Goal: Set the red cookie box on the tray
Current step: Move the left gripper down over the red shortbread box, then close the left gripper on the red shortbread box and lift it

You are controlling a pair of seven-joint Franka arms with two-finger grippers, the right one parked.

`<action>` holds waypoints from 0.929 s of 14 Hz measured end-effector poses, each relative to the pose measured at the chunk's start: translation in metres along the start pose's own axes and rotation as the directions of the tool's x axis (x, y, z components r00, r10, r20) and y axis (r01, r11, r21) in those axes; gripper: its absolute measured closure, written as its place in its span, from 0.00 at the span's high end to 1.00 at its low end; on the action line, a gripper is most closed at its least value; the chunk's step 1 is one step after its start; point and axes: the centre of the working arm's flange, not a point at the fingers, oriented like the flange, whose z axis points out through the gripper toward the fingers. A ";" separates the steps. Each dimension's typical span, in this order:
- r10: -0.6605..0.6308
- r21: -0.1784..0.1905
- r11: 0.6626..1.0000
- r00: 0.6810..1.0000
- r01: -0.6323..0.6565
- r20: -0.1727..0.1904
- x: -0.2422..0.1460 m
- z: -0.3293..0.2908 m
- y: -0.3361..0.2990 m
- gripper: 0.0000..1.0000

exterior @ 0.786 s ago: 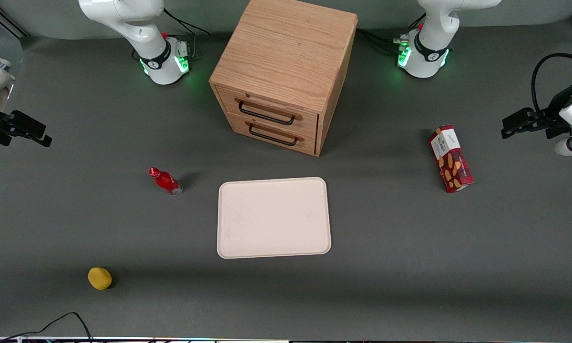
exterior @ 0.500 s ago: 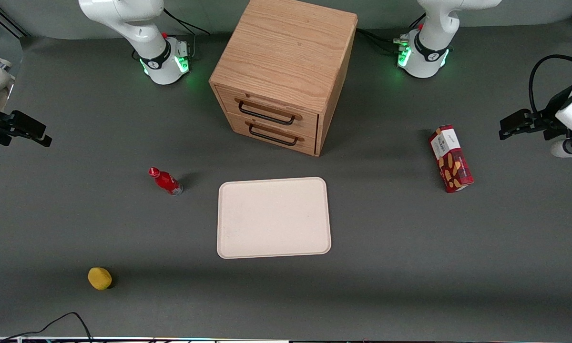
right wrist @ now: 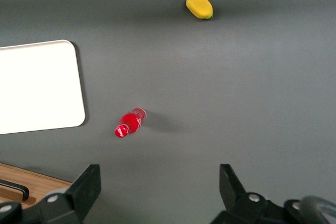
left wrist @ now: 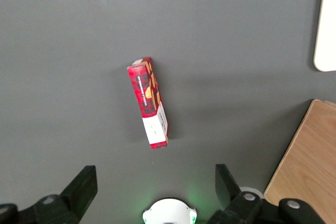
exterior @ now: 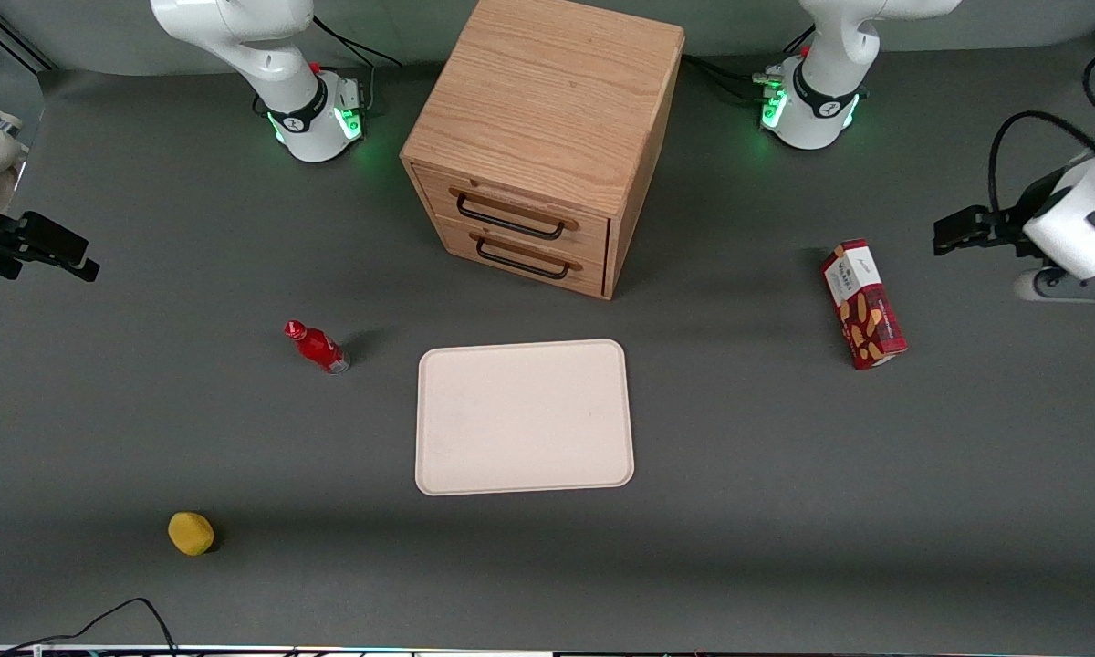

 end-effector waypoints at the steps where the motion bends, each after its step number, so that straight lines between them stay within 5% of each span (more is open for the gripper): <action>1: -0.012 0.003 1.000 1.000 0.012 0.015 0.005 0.020 -0.002 1.00; 5: -0.073 0.001 0.997 0.997 0.073 0.016 0.010 0.123 -0.026 1.00; 13: -0.195 -0.026 0.981 0.978 0.193 -0.078 -0.020 0.249 -0.052 1.00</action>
